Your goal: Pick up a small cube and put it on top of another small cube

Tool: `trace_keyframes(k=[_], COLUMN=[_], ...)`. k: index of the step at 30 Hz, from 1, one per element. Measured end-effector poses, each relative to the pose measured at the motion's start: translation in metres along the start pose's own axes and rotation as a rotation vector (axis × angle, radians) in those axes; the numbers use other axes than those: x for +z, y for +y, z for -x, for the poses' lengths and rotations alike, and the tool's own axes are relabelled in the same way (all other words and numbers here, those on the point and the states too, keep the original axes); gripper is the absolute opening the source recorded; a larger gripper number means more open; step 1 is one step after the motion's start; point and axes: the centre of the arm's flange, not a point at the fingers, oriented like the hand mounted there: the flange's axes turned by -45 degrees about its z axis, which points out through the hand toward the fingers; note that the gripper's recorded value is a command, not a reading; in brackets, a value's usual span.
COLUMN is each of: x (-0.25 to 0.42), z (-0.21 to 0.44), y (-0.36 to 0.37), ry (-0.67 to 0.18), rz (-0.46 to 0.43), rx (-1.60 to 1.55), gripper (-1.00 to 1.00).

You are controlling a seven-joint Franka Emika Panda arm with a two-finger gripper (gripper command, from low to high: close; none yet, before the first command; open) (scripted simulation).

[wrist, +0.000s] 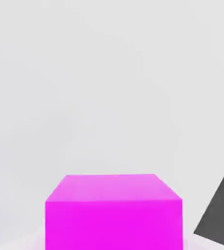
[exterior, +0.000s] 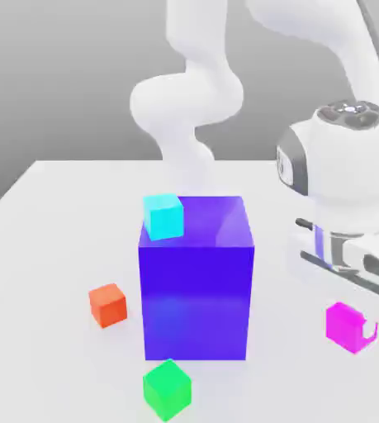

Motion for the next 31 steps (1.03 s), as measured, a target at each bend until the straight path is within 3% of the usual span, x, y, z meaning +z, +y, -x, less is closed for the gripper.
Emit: trace_keyframes(k=[5,19,27,28,31], x=[-0.014,-0.036,0.018,0.026,0.026], z=[0.051,0.167,0.174,0.174,0.174], y=[-0.011,-0.109,-0.123,-0.125,-0.125], ry=[-0.012,-0.066,-0.067,-0.065,-0.065], rz=[0.012,-0.150,-0.178,-0.178,-0.178], rx=[-0.093,-0.451,-0.496,-0.495,-0.495], gripper=[-1.00,-1.00,-1.00,1.00,1.00])
